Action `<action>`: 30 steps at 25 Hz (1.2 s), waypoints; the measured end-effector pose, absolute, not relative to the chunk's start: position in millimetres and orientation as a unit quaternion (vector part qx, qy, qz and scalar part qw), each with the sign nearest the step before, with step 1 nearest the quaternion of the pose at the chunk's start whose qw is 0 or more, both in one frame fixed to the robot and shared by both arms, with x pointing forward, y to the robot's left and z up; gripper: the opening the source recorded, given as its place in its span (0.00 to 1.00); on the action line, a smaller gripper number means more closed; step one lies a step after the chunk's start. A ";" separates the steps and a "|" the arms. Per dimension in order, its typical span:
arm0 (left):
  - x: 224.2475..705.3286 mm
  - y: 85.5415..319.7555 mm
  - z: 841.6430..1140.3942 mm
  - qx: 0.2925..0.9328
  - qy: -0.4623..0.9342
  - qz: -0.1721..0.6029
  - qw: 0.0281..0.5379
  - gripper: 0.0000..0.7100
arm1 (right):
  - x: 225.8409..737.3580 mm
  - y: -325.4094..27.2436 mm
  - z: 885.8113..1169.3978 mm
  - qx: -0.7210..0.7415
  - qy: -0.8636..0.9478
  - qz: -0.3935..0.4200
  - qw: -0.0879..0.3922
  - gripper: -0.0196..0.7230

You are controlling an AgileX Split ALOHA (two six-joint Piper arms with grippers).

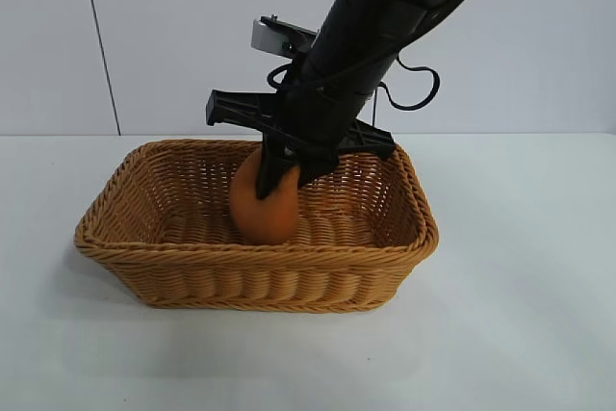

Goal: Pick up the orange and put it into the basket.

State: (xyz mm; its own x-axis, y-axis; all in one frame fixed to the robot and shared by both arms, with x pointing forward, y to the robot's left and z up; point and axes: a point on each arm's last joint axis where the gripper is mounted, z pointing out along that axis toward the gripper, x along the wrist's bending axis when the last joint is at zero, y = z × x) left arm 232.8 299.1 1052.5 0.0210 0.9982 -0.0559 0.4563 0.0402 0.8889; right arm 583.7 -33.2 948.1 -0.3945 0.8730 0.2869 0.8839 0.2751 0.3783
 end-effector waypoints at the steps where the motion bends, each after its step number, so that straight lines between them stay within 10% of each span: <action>1: 232.8 299.1 1052.5 0.599 0.607 0.348 0.389 0.89 | 583.6 -33.2 948.1 -0.550 -0.799 -0.244 0.011 0.42; 3: 232.8 299.1 1052.5 0.599 0.607 0.348 0.389 0.89 | 583.5 -33.3 949.1 -0.546 -0.801 -0.245 0.010 0.73; 7: 232.8 299.1 1052.5 0.599 0.607 0.348 0.389 0.89 | 583.6 -31.9 961.2 -0.534 -0.814 -0.229 0.018 0.94; 19: 232.8 299.1 1052.5 0.599 0.607 0.348 0.389 0.89 | 596.0 -46.1 1038.1 -0.520 -0.844 -0.119 -0.051 0.96; 30: 232.8 299.1 1052.5 0.599 0.607 0.348 0.389 0.89 | 640.3 -122.8 1042.5 -0.604 -0.786 -0.112 -0.074 0.96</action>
